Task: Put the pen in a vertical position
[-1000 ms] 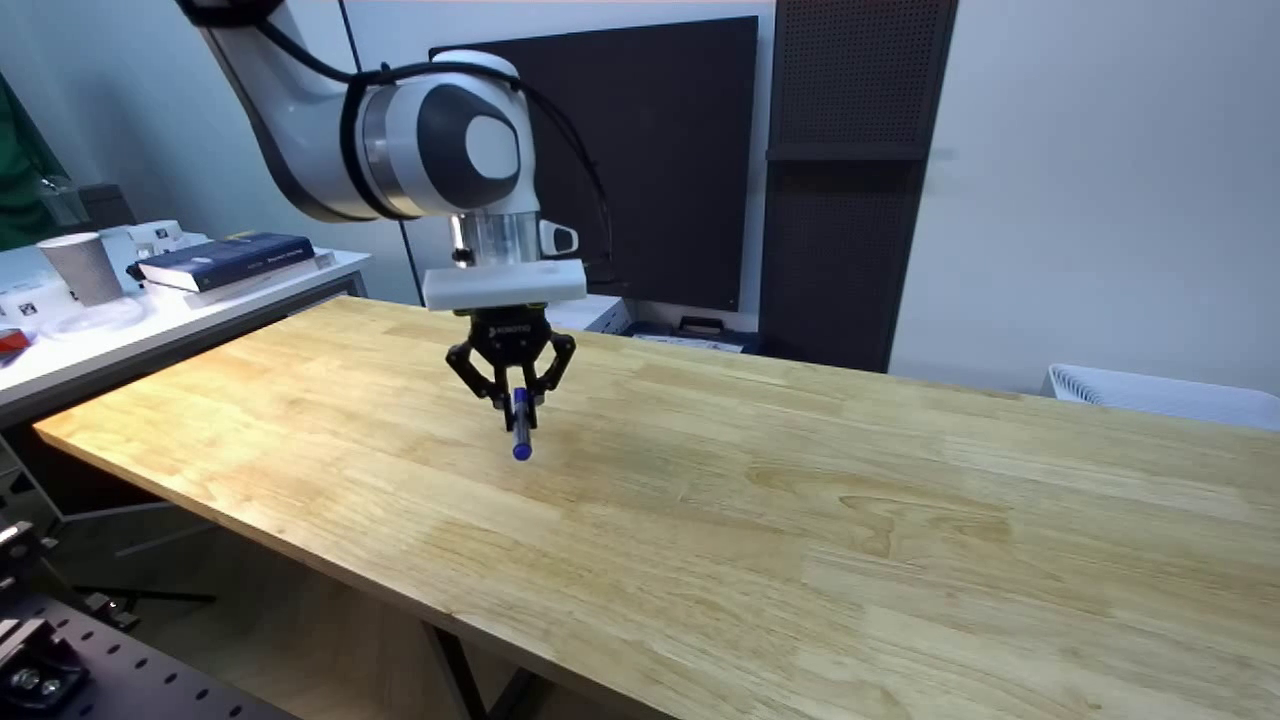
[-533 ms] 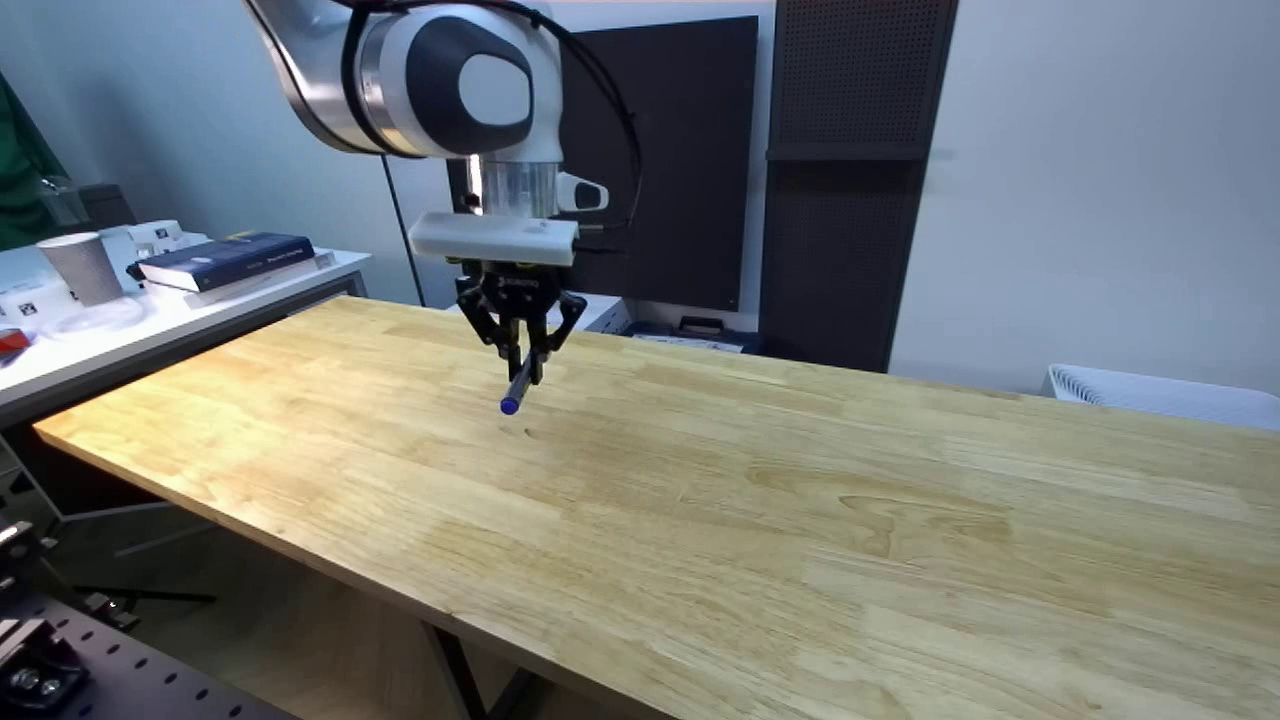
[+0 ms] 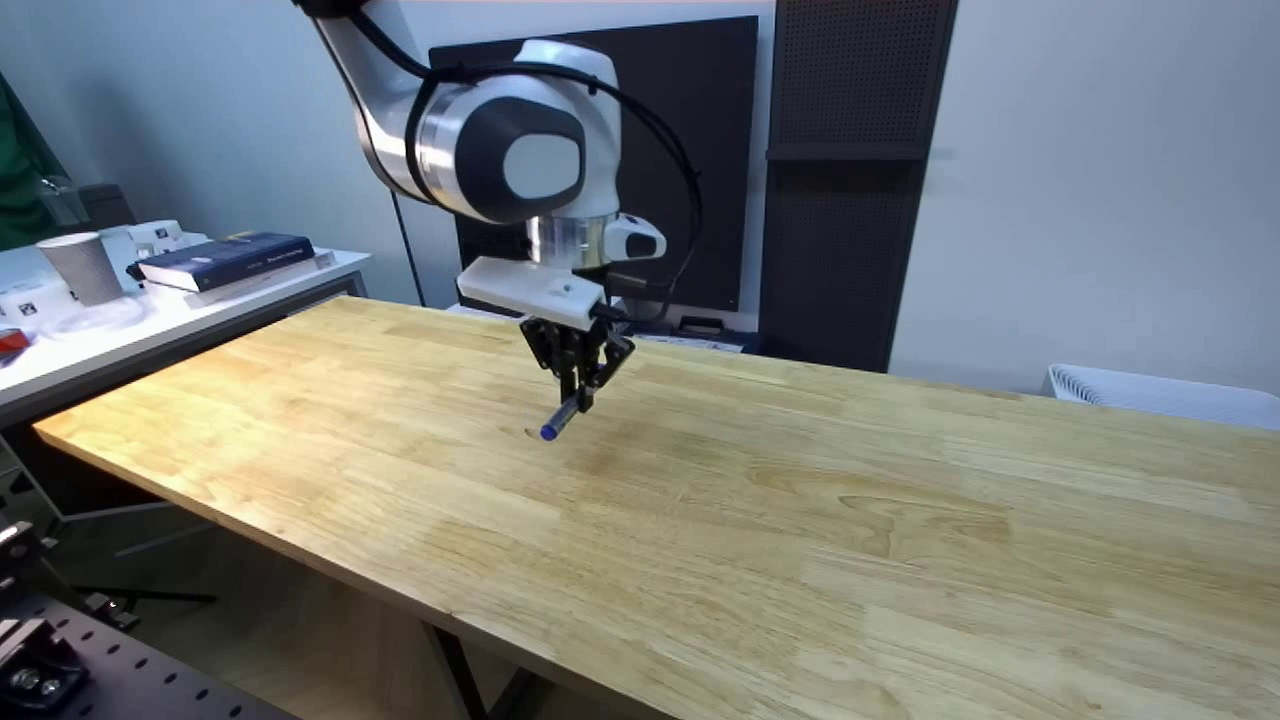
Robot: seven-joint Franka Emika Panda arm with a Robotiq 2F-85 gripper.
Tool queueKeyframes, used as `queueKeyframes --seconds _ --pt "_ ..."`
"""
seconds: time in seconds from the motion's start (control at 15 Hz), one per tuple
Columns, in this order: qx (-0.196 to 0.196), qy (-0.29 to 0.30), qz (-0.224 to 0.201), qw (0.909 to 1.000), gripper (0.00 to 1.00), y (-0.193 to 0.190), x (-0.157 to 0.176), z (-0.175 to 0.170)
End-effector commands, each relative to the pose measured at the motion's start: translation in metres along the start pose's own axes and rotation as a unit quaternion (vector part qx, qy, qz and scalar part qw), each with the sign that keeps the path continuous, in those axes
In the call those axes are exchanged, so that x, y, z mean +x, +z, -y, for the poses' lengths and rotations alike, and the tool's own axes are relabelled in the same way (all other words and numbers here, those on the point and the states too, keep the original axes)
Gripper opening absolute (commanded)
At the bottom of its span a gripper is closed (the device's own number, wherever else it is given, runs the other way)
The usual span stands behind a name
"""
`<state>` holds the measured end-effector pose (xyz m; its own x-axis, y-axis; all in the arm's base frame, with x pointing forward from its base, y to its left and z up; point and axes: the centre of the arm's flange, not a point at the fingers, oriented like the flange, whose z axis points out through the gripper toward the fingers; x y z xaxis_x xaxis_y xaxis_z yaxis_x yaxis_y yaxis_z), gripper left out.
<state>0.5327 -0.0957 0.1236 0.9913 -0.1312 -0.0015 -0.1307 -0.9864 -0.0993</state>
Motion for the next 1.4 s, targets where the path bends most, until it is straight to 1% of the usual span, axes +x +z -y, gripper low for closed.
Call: queueKeyframes --seconds 0.0,0.27,0.4,0.53,0.6,0.67,0.73,1.0,1.07,1.2,1.33 --pt "-0.005 0.095 -0.012 0.9954 0.05 0.023 0.015 -0.011" --pt "-0.017 0.183 0.000 0.9829 0.05 0.030 0.011 -0.011" --pt "-0.024 0.190 0.008 0.9815 0.05 0.031 0.009 -0.009" --pt "-0.028 0.176 0.022 0.9837 0.05 0.033 0.007 -0.004" --pt "-0.029 0.170 0.030 0.9846 0.46 0.033 0.006 -0.001" --pt "-0.029 0.167 0.035 0.9849 0.48 0.034 0.006 0.000" --pt "-0.031 0.163 0.040 0.9853 0.53 0.035 0.005 0.002" --pt "-0.035 0.153 0.047 0.9865 0.80 0.034 0.004 0.005" --pt "-0.036 0.149 0.048 0.9870 0.88 0.033 0.003 0.005" --pt "-0.037 0.144 0.045 0.9878 0.99 0.028 0.000 0.006" --pt "-0.040 0.135 0.043 0.9891 1.00 0.019 -0.004 0.009"
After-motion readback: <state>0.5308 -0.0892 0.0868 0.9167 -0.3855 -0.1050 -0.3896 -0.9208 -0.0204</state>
